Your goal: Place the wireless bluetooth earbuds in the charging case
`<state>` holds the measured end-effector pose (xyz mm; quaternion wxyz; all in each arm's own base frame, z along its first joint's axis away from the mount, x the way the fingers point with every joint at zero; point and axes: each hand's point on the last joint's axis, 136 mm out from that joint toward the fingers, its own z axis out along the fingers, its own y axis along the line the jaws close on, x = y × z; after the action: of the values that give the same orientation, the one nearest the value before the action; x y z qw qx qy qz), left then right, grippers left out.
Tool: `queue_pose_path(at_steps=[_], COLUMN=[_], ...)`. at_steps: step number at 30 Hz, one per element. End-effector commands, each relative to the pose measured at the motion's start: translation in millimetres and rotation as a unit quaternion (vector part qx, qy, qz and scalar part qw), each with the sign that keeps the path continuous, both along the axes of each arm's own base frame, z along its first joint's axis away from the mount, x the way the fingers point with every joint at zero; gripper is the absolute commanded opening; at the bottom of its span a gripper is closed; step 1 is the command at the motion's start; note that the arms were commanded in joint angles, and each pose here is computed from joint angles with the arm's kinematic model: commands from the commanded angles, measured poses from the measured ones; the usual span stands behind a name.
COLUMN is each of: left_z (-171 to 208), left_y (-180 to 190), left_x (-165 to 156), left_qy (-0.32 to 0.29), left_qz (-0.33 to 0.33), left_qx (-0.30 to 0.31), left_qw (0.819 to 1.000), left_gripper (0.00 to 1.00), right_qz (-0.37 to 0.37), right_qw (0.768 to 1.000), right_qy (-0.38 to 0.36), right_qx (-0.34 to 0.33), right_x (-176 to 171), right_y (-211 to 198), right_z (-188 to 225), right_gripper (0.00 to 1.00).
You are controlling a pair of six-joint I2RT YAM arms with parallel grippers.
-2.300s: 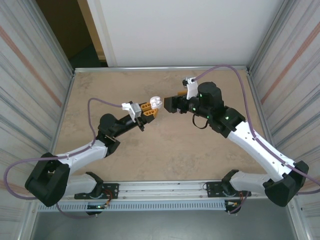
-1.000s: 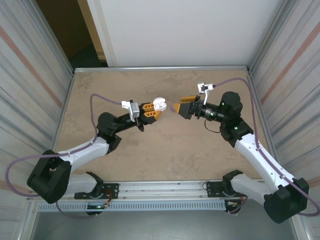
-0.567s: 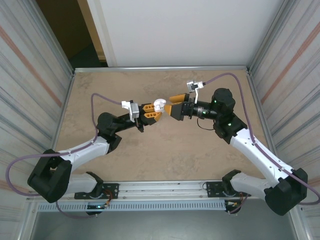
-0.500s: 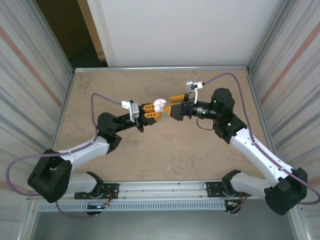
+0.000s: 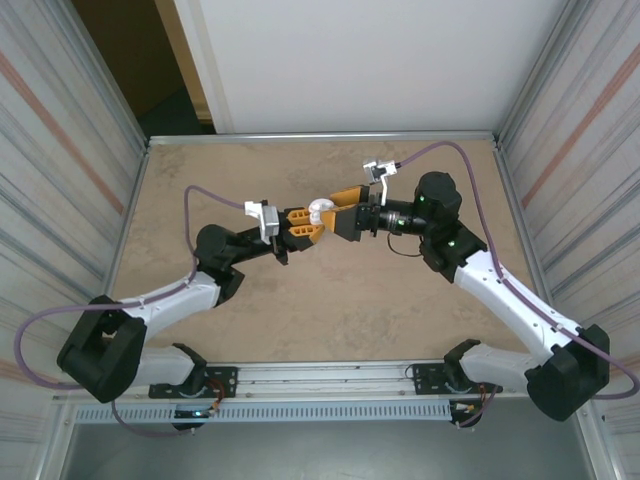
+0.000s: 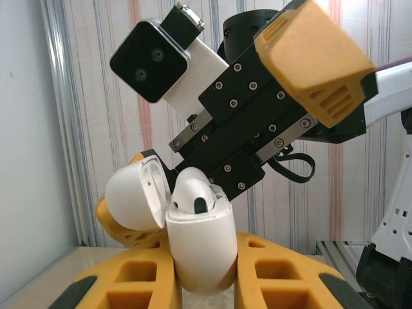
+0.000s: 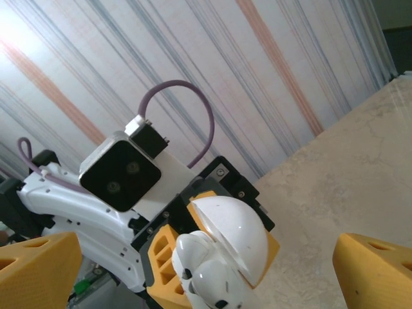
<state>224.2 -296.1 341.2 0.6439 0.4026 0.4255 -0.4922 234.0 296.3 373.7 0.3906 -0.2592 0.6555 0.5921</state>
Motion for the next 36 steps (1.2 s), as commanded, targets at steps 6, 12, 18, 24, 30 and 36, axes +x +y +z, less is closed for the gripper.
queue_pose_path(at_steps=[6, 12, 18, 24, 30, 36], left_z=[20.3, 19.0, 18.3, 15.6, 10.6, 8.0], left_y=[-0.9, -1.3, -2.4, -4.2, -6.3, -6.9], left_x=[-5.3, -1.5, 0.2, 3.8, 9.2, 13.6], left_qy=[-0.026, -0.020, -0.017, -0.012, -0.004, 0.000], left_qz=[-0.012, -0.006, -0.006, -0.004, 0.002, 0.009], left_qx=[-0.023, -0.024, -0.025, -0.023, -0.018, -0.016], left_qw=[0.999, 0.999, 1.000, 1.000, 1.000, 1.000], left_gripper=[0.00, 0.00, 0.00, 0.00, 0.00, 0.00], right_qz=[0.029, 0.033, 0.041, 0.047, 0.051, 0.055], right_qw=[0.999, 0.998, 0.998, 0.997, 0.997, 0.996], right_qy=[-0.042, -0.043, -0.044, -0.049, -0.059, -0.071], right_qx=[0.019, 0.018, 0.019, 0.022, 0.024, 0.023], right_x=[-10.6, -11.4, -13.3, -16.3, -20.0, -23.5], right_y=[5.2, 6.1, 8.6, 8.2, 7.0, 5.8], right_z=[25.6, 25.6, 27.5, 31.6, 37.3, 41.1], right_gripper=[0.99, 0.99, 0.99, 0.99, 0.99, 0.99])
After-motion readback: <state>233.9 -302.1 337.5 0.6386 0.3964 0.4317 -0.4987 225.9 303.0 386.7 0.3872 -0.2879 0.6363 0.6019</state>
